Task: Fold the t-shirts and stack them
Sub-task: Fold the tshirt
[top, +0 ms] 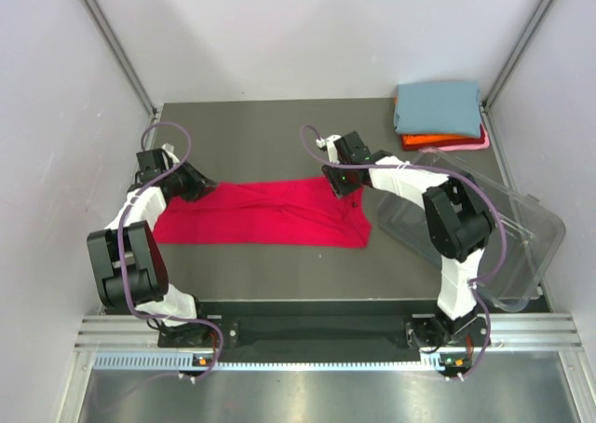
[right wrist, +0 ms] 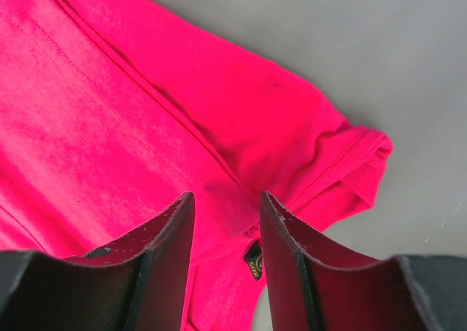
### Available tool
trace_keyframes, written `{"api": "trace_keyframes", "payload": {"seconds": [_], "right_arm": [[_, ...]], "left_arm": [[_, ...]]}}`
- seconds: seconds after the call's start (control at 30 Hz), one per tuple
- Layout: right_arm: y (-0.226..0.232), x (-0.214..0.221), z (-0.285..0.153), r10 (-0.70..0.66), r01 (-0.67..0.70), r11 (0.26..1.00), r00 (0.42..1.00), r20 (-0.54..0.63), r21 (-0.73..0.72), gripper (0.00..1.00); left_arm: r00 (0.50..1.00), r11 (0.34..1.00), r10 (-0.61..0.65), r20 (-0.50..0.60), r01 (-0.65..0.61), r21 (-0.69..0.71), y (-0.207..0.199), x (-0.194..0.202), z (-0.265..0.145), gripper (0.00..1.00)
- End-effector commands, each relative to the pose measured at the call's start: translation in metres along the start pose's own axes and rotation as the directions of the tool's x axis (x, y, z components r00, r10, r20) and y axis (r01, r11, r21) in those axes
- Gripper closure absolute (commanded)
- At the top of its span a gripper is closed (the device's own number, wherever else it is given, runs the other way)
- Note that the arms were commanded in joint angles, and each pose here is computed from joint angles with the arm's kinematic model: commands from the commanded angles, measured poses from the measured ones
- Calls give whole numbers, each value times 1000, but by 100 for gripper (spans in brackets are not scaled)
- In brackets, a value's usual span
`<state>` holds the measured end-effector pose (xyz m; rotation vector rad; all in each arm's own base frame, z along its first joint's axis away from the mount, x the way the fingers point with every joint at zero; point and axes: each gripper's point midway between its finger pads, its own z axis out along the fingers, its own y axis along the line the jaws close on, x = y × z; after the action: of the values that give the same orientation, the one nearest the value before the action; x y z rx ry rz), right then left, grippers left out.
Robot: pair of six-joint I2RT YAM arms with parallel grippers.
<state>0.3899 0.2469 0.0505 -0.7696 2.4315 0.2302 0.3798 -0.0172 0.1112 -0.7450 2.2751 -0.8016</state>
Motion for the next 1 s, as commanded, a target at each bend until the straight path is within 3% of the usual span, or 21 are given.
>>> {"api": "trace_keyframes", "payload": {"seconds": [0.0,0.23,0.33,0.37,0.43,0.73,0.83,0.97], "right_arm": [[-7,-16,1,-15,15,1000,999,39,23,58],[-8,-12,3,-11,10,999,1000,26,33,63],[-8,-13,0,-9,8,1000,999,34,30,81],[-8,-12,-1,-9,8,999,999,34,31,92],[0,-16,-7,-8,9,1000,998,55,-10,100],[19,-33,-45,24,-16,998,991,134,-66,100],[38,-33,-52,2,15,994,988,156,-108,96],[58,-23,-53,-5,20,993,991,136,-116,97]], "left_arm": [[998,998,53,37,-54,32,-12,-6,-6,74],[998,998,54,35,-55,30,-11,-6,-5,74],[998,998,57,38,-58,30,-12,-6,-5,74],[998,998,57,41,-58,28,-12,-7,-6,74],[997,998,61,44,-62,26,-13,-9,-6,74],[996,997,79,29,-80,12,-15,-4,-4,72],[995,995,101,9,-101,-16,-16,0,-2,71],[994,994,111,9,-111,-2,-24,5,-4,70]]}}
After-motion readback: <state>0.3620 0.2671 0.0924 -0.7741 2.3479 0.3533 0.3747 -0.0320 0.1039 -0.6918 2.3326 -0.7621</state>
